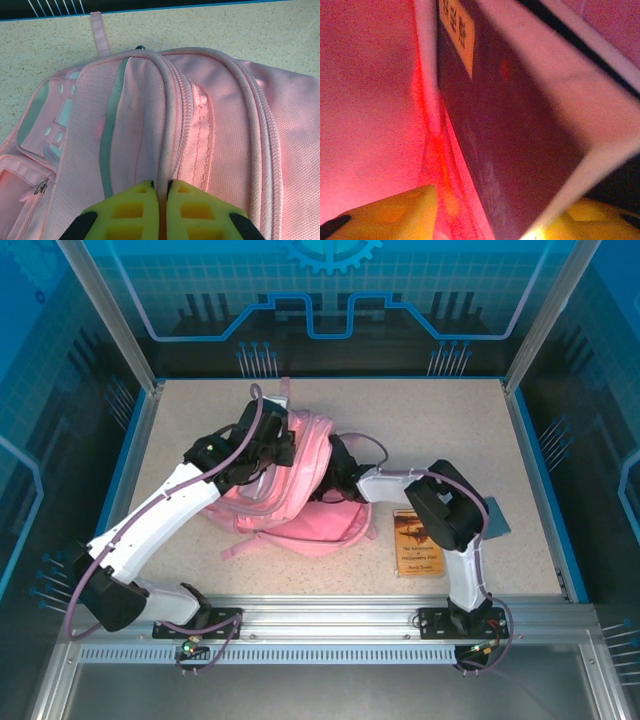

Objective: Pack the student bag
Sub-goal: Place the book in the student bag, then close the student bag at the middle-left of the table.

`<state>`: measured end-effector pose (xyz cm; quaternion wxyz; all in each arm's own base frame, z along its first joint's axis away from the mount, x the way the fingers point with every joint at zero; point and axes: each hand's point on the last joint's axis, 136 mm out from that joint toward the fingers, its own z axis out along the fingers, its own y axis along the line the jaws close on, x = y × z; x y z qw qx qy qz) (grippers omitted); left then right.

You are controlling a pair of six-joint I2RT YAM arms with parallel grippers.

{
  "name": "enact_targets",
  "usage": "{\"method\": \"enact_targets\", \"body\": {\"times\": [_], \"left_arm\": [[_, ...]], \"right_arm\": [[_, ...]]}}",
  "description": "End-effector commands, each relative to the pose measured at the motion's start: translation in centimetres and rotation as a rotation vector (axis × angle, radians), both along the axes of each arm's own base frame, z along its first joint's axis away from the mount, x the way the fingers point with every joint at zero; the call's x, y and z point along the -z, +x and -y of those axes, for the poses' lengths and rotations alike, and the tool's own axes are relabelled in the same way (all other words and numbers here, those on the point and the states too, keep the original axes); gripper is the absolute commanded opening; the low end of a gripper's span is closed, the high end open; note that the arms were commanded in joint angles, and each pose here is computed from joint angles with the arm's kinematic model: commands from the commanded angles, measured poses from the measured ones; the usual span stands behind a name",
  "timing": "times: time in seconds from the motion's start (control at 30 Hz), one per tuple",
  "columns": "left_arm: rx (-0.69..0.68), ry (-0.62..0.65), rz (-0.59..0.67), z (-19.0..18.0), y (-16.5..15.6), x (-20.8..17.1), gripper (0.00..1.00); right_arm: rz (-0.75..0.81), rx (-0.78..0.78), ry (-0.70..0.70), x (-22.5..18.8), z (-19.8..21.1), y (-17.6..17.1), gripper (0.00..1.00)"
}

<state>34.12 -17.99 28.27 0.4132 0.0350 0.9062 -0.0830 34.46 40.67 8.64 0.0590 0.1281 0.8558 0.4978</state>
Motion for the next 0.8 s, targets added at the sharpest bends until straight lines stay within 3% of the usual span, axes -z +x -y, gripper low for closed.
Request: {"method": "enact_targets", "body": {"times": [0.0, 0.3, 0.57, 0.67, 0.77], "left_arm": [[-0.041, -0.133, 0.15, -0.5, 0.8, -4.7, 0.08], [-0.052, -0.112, 0.095, -2.1, 0.5, -1.6, 0.08], [-0.051, -0.005, -0.115, -4.9, -2.5, 7.4, 0.12], [-0.016, -0.029, -0.187, -4.5, -4.1, 9.6, 0.24], [-0.014, -0.082, -0.205, -4.1, -4.9, 9.9, 0.54]], "right_arm": [[0.05, -0.023, -0.021, -2.8, 2.5, -1.6, 0.61], [0.068, 0.084, -0.354, -2.5, 14.3, -5.7, 0.69], [0.111, 0.23, -0.752, -2.9, 26.2, -6.5, 0.75], [0.069, 0.247, -0.833, -2.3, 29.1, -7.5, 0.76], [0.008, 0.239, -0.895, -0.9, 30.7, -9.2, 0.76]]}}
